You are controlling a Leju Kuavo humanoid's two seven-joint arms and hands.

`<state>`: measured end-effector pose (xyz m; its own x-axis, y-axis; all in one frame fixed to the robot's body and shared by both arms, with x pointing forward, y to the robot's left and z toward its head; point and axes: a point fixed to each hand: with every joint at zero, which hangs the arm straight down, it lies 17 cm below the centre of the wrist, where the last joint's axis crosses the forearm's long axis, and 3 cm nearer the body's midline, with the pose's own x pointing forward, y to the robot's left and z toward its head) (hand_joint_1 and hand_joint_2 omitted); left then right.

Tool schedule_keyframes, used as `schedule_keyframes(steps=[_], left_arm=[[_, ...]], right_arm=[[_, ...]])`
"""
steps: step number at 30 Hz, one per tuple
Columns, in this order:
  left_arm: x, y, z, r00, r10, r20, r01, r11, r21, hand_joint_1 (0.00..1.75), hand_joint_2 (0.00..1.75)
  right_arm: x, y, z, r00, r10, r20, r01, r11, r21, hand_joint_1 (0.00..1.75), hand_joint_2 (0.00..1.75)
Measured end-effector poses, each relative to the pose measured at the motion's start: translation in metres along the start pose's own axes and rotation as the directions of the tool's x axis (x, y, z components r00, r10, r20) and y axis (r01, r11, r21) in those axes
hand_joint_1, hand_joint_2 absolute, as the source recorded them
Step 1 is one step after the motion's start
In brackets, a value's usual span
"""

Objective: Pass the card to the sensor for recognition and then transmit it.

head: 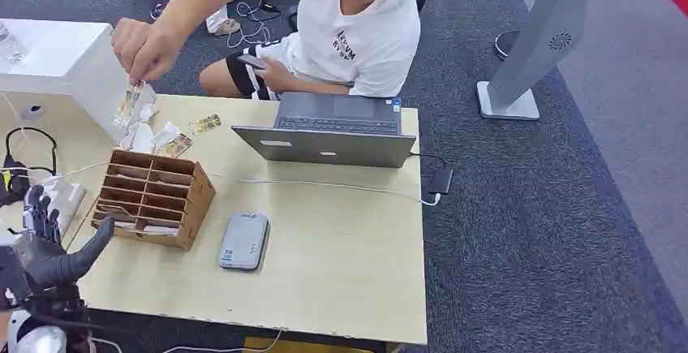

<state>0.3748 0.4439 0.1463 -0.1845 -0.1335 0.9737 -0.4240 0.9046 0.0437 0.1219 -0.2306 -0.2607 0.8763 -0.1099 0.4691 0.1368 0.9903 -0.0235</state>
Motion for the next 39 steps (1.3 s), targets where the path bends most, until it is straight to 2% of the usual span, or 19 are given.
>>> schedule_keyframes(steps=[10,19,27,39], left_arm=[[0.009,-0.060,-0.047,0.965,-0.262,0.031,0.263,0.956,-0.128,0.00,1.75],[0.026,-0.104,-0.081,0.855,-0.503,0.126,0.519,0.837,-0.174,0.00,1.75],[0.048,-0.119,-0.100,0.660,-0.714,0.234,0.747,0.656,-0.107,0.00,1.75],[0.091,-0.129,-0.117,0.268,-0.900,0.344,0.935,0.329,0.132,0.00,1.75]], right_arm=[[0.000,0.015,0.001,0.997,0.080,-0.004,-0.079,0.996,0.042,0.00,1.75],[-0.001,0.028,0.003,0.988,0.152,-0.006,-0.151,0.985,0.080,0.00,1.75],[-0.006,0.041,0.006,0.973,0.231,-0.010,-0.228,0.967,0.116,0.00,1.75],[-0.013,0.057,0.009,0.935,0.355,-0.019,-0.348,0.924,0.156,0.00,1.75]])
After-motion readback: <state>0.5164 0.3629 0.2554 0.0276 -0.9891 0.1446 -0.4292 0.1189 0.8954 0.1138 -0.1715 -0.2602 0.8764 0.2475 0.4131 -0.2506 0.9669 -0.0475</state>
